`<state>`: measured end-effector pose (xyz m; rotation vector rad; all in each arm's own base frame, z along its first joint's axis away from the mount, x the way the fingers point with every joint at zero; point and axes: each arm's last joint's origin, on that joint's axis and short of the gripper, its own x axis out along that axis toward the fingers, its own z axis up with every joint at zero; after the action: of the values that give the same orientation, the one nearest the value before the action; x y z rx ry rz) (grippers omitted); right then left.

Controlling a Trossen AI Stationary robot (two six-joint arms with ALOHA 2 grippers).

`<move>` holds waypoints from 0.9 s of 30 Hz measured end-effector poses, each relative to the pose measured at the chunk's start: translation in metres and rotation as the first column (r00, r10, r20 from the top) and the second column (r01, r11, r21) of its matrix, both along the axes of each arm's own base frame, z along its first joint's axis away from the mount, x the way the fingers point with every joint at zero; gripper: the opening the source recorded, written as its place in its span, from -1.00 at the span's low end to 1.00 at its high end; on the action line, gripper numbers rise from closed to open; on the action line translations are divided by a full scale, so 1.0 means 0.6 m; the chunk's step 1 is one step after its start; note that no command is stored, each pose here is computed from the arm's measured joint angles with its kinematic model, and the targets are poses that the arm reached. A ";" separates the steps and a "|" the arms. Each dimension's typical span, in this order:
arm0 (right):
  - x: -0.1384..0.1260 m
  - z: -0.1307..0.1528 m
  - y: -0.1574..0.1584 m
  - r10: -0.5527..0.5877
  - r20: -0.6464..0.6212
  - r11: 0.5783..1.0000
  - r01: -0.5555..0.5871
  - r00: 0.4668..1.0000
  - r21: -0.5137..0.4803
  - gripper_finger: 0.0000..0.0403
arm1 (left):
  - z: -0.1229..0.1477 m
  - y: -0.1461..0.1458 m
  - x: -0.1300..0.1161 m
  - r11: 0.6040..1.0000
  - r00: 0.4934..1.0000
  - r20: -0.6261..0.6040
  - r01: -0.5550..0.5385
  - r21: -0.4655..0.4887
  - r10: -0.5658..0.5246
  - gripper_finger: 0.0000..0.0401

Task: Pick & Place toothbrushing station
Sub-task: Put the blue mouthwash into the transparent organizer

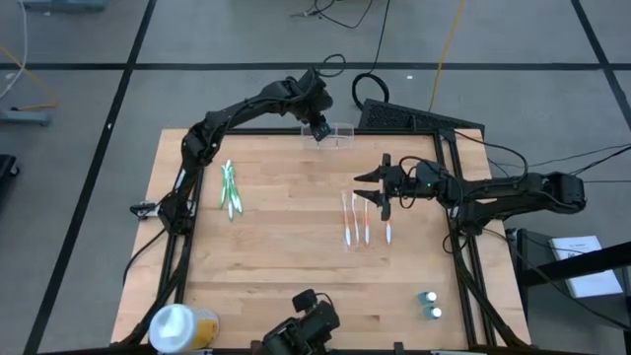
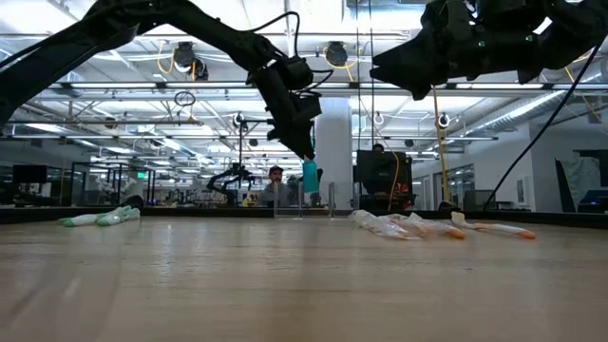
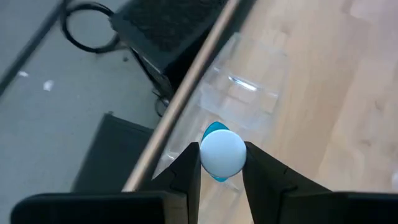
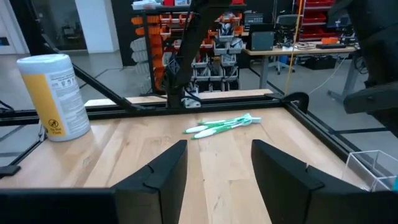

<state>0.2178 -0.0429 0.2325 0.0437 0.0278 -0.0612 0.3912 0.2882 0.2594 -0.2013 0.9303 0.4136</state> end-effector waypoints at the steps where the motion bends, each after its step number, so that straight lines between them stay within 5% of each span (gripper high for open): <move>1: 0.000 0.000 0.000 0.000 0.000 1.000 0.000 1.000 0.001 -0.16 | 0.000 -0.001 0.001 1.000 1.000 -0.002 -0.004 0.009 0.004 -0.54; 27: 0.000 0.000 0.000 0.000 0.000 1.000 0.000 1.000 0.002 -0.16 | -0.023 -0.003 0.010 0.993 0.993 -0.035 -0.116 -0.009 0.115 -0.54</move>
<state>0.2179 -0.0429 0.2326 0.0456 0.0278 -0.0612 0.3974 0.2864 0.2455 -0.2593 0.9579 0.5206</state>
